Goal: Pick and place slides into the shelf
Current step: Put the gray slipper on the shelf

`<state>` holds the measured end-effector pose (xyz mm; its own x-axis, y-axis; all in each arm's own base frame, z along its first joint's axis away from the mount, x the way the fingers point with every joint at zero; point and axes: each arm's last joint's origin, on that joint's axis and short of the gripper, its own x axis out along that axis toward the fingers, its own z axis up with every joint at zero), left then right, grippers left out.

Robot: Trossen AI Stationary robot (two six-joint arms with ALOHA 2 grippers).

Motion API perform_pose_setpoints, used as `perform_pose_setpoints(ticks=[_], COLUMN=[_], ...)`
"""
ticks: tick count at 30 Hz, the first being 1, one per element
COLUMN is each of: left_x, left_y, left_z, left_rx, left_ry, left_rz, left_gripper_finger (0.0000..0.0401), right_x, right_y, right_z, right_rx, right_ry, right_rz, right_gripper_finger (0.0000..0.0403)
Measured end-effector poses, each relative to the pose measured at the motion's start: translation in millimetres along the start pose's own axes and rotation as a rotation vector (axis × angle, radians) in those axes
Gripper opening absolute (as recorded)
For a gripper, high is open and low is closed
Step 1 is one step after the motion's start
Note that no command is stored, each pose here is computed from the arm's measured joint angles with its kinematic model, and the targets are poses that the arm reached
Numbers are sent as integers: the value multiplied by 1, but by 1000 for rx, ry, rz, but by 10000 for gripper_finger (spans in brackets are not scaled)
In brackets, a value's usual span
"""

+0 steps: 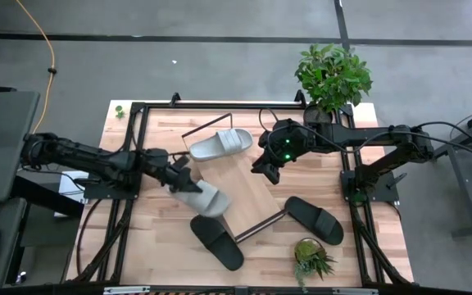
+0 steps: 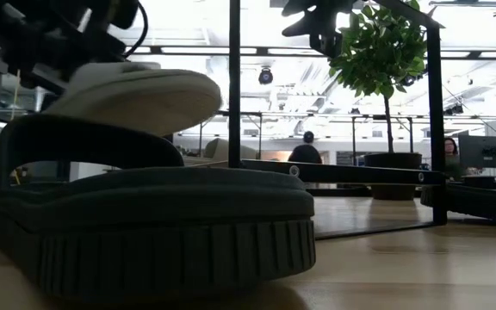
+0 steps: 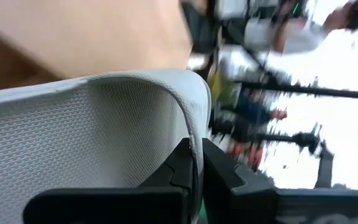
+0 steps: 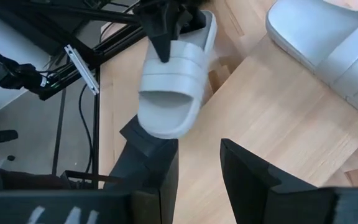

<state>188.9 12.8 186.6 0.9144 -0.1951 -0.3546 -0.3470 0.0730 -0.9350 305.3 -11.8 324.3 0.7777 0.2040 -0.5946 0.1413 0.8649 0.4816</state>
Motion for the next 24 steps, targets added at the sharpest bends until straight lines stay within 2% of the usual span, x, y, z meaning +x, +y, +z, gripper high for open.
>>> perform_pose_setpoints(ticks=[9,15,19,24], left_x=[-5,-7,-7,-7], left_y=[-11,-11,-11,-10], left_z=[18,22,23,24], left_rx=[-40,-41,-44,-42], left_ry=[-260,-362,-399,-444], left_rz=[-110,-108,-105,-99], left_gripper_finger=[5,3,7,3], right_x=[-1,8,24,40], right_y=[-5,-22,-34,-44], right_z=[2,-12,-27,-41], right_rx=[93,202,289,413], right_ry=[-86,-74,-97,-224], right_rz=[-166,-269,-201,-49], right_gripper_finger=[110,110,110,110])
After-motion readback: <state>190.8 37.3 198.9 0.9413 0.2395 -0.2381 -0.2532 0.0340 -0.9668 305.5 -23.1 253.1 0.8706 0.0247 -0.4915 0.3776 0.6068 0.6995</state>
